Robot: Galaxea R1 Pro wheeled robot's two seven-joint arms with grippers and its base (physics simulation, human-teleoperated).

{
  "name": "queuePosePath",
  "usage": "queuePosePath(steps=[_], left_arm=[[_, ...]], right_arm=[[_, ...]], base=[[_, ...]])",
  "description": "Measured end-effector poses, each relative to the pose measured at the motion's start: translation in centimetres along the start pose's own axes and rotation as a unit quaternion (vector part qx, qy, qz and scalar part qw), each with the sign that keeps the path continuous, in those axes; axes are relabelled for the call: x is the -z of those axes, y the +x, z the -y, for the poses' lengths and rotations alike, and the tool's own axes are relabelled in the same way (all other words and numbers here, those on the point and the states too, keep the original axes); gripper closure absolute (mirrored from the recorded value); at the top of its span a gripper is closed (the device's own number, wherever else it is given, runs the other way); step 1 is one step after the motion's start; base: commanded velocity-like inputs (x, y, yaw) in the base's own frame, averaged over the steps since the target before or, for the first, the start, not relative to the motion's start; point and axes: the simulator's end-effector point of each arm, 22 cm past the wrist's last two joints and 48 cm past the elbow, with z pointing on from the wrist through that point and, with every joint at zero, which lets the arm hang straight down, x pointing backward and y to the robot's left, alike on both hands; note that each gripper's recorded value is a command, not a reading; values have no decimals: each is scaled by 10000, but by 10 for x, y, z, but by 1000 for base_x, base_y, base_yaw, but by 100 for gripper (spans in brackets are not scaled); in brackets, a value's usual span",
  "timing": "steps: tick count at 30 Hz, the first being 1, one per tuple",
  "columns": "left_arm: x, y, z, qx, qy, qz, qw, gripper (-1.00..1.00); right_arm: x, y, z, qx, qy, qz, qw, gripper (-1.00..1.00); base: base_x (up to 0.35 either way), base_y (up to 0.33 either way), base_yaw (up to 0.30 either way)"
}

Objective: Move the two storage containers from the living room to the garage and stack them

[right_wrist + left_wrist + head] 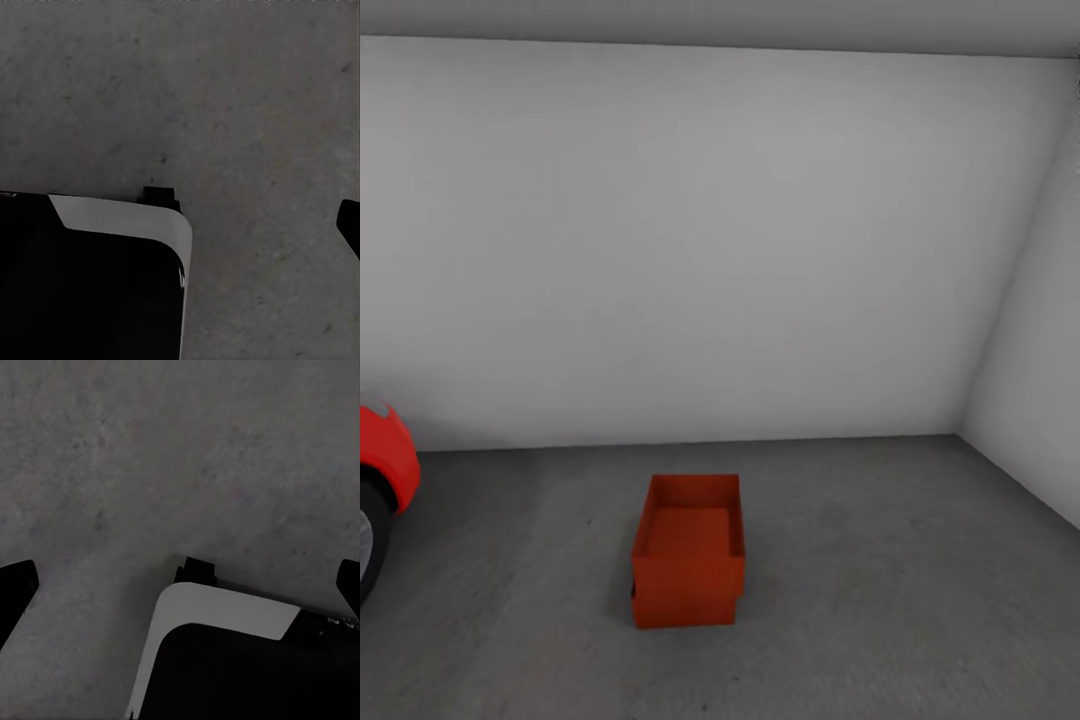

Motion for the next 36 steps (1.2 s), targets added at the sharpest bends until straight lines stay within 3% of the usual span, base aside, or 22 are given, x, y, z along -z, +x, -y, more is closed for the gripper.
queuePosePath(steps=[9, 36], left_arm=[[1, 10, -13, -15, -54, -23, 10000, -100], [5, 1, -1, 1, 47, 123, 9999, -100]], right_arm=[[1, -6, 0, -5, 6, 73, 10000, -100], [3, -21, 3, 3, 30, 267, 9996, -100]], base=[[0, 0, 0], [0, 0, 0]])
